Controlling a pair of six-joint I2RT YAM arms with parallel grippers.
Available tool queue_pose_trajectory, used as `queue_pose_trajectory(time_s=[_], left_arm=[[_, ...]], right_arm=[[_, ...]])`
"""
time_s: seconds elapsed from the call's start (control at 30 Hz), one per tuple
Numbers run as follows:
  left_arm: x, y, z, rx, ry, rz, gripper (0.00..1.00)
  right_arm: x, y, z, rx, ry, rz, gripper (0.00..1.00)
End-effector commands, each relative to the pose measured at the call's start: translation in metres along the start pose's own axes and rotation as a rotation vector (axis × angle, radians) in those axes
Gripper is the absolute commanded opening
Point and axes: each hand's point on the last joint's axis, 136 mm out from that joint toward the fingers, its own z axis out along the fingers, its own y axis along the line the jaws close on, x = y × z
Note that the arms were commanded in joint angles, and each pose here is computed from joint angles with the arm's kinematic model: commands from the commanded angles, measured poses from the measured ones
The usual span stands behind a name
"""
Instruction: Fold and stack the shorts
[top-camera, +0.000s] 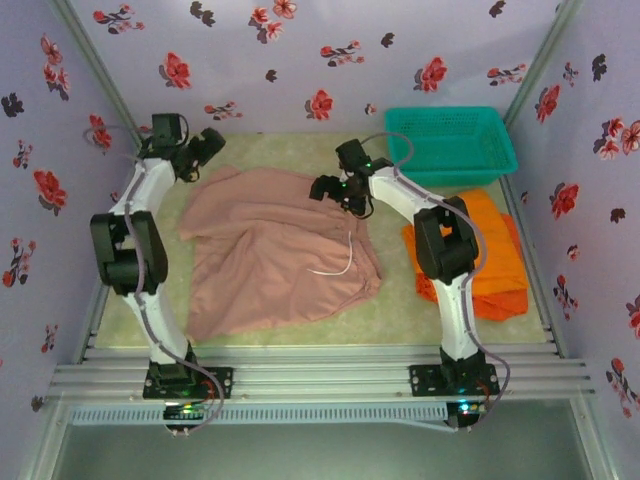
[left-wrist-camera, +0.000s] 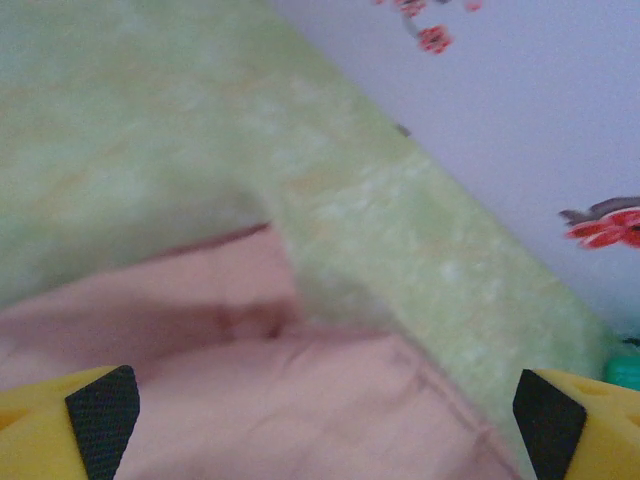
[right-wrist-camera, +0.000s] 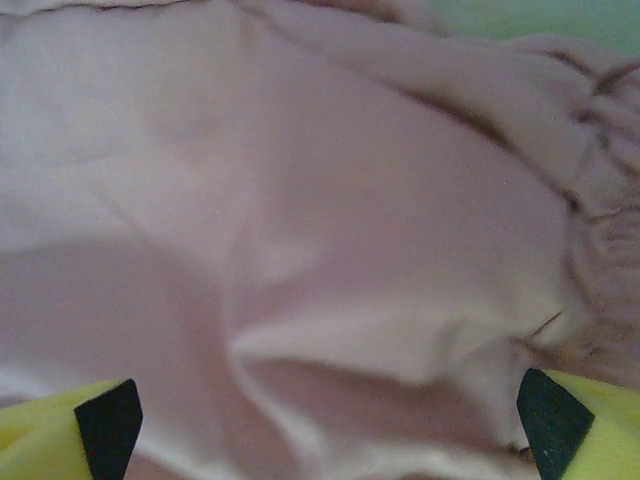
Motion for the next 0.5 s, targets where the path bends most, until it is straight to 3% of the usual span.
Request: queue_pose_trajectory(time_s=[0.0,0.2,0.47], left_arm=[[0.016,-0.013,0.038,0.042,0.105,-0.011,0.99],[0.034,0.007,0.091,0.001,0.186,-0.06,0.99],[0.046,0.022,0.127,-0.008,0.201,-0.078,0.99]], right_arm=[[-0.003,0.001,0.005,-0.004,0.029,-0.005,0.99],[-0.005,-0.012,0.017,0.021,0.039,0.017,0.99],[-0.004,-0.025,0.016,0.057,0.045,0.005,0.99]])
